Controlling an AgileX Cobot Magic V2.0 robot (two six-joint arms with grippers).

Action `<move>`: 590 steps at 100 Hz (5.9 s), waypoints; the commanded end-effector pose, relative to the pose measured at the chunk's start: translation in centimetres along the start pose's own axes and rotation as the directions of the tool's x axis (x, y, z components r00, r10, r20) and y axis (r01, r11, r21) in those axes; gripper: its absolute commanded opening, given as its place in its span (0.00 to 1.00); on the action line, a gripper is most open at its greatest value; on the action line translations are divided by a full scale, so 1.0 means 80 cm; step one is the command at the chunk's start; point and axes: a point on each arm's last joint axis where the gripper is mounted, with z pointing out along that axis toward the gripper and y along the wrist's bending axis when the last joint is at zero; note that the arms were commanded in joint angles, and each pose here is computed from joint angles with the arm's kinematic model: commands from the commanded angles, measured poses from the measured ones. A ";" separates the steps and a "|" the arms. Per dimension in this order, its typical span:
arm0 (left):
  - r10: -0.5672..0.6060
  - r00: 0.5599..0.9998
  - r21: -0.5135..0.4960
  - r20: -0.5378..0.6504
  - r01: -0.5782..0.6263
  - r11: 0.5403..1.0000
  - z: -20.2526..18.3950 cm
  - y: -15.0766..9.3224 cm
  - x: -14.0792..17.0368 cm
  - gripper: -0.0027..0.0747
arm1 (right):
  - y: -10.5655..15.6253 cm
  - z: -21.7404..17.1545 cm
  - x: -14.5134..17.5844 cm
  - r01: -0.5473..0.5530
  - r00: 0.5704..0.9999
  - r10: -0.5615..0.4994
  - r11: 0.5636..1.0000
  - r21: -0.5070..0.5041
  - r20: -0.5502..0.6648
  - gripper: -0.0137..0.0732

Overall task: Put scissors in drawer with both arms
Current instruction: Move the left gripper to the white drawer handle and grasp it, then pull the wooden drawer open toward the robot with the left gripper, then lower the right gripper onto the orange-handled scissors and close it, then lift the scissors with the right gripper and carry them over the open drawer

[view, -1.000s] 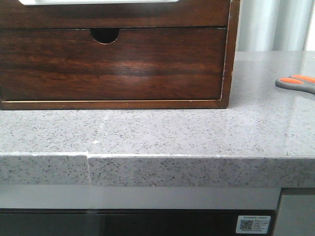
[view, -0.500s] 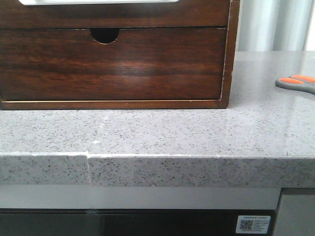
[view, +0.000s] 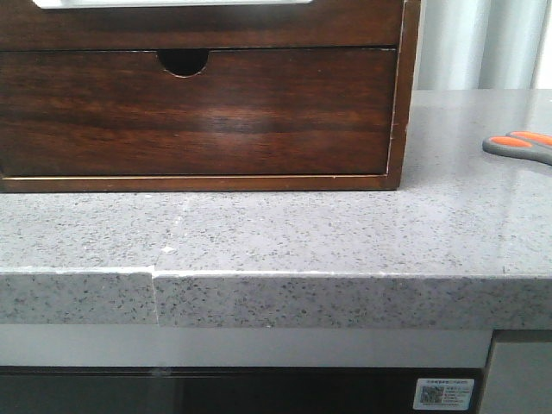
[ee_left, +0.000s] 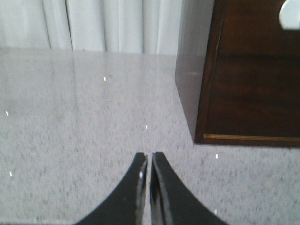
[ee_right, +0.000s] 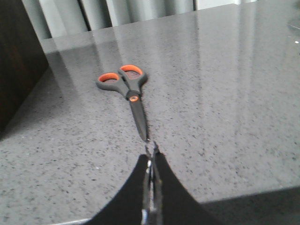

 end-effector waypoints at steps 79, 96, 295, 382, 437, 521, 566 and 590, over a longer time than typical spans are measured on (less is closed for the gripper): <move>0.323 0.867 0.094 0.380 -0.383 0.919 0.076 -0.026 -0.106 0.49 | 0.014 0.045 -0.070 -0.018 0.993 0.014 1.000 -0.026 -0.119 0.09; 0.513 0.740 0.205 0.435 -0.636 0.744 0.100 -0.050 -0.112 0.47 | 0.014 0.045 -0.070 -0.018 0.993 0.014 1.000 -0.026 -0.119 0.09; 0.649 0.405 0.316 0.644 -0.913 0.257 0.115 -0.135 -0.130 0.01 | 0.014 0.045 -0.071 -0.018 0.993 0.014 1.000 -0.026 -0.117 0.09; 0.630 0.410 0.322 0.659 -0.911 0.256 0.101 -0.131 -0.120 0.39 | 0.014 0.044 -0.069 -0.018 0.991 0.015 1.000 -0.024 -0.133 0.09; 0.416 0.524 0.388 0.743 -0.844 0.370 0.070 -0.134 -0.130 0.39 | 0.018 0.067 -0.103 0.038 0.988 -0.040 0.999 -0.017 -0.148 0.33; 0.357 0.541 0.234 0.762 -0.743 0.627 0.009 -0.083 -0.175 0.39 | 0.058 0.316 -0.177 0.280 0.622 -0.247 0.956 -0.083 -0.743 0.50; 0.373 0.550 0.234 0.747 -0.743 0.628 0.011 -0.082 -0.174 0.39 | 0.059 0.368 -0.140 0.286 0.486 -0.231 0.953 -0.097 -0.843 0.50; 0.377 0.552 0.233 0.744 -0.743 0.628 0.011 -0.082 -0.174 0.39 | 0.059 0.376 -0.131 0.286 0.478 -0.233 0.953 -0.100 -0.847 0.49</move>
